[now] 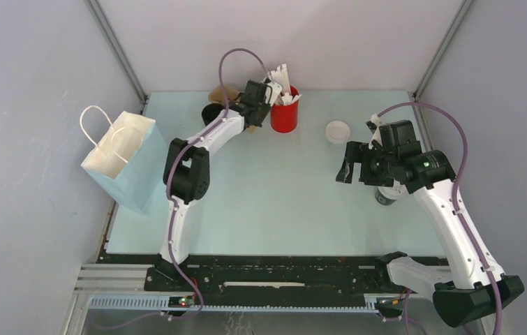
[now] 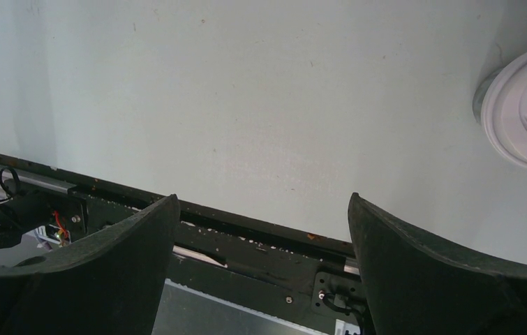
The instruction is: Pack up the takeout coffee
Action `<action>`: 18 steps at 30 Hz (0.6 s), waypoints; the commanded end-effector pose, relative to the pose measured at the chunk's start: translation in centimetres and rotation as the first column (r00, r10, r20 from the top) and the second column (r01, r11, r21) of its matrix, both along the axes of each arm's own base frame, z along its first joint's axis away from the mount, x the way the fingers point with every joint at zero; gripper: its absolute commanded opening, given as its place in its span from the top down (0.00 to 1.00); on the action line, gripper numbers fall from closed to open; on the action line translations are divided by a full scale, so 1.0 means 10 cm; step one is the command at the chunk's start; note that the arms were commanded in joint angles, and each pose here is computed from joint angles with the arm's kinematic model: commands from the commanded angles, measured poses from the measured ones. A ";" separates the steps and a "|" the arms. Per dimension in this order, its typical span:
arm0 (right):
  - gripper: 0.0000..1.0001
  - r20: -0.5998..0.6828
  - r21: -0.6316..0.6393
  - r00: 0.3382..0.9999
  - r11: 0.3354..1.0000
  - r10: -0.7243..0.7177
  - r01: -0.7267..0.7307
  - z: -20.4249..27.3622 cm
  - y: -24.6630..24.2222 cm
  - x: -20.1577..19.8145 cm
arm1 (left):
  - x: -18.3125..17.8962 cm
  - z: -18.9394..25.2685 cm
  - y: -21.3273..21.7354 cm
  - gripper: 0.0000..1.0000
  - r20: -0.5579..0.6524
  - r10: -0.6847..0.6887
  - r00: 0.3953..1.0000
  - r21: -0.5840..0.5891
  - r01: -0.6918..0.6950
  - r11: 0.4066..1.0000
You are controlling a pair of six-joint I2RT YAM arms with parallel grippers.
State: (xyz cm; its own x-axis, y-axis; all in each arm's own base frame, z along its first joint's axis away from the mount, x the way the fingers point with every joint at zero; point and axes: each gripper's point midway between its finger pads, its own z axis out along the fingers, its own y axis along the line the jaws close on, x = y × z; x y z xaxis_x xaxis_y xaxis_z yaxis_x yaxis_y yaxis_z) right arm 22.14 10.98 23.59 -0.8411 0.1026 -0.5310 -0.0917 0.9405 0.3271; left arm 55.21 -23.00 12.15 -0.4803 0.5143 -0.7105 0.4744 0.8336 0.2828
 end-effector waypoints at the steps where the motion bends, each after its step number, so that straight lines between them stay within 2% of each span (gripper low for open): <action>1: 0.01 0.038 -0.005 0.999 1.000 0.010 -0.010 0.07 -0.03 -0.04 | 0.00 0.51 0.06 1.00 0.175 0.032 0.984 0.098 -0.050 0.994; 9: 0.01 0.035 0.002 0.999 1.000 0.005 -0.005 0.05 -0.02 -0.05 | -0.03 0.54 0.04 1.00 0.231 0.029 0.973 0.162 -0.068 0.984; 15: 0.01 0.031 -0.004 1.000 1.000 -0.001 0.001 0.05 -0.04 -0.06 | -0.03 0.46 -0.02 1.00 0.202 -0.039 0.978 0.204 -0.003 0.979; 18: 0.01 0.032 -0.003 0.999 1.000 -0.001 0.001 0.05 -0.03 -0.07 | -0.03 0.41 -0.09 1.00 0.169 -0.074 0.983 0.172 0.044 0.984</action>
State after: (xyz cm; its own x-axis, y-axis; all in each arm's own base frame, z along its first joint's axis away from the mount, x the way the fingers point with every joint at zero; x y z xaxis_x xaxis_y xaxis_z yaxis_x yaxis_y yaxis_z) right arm 21.62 10.83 23.65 -0.8379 0.1040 -0.5358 -0.0935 0.9398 0.3287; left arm 53.96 -23.16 10.66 -0.4129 0.6782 -0.6079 0.4683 0.7306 0.4970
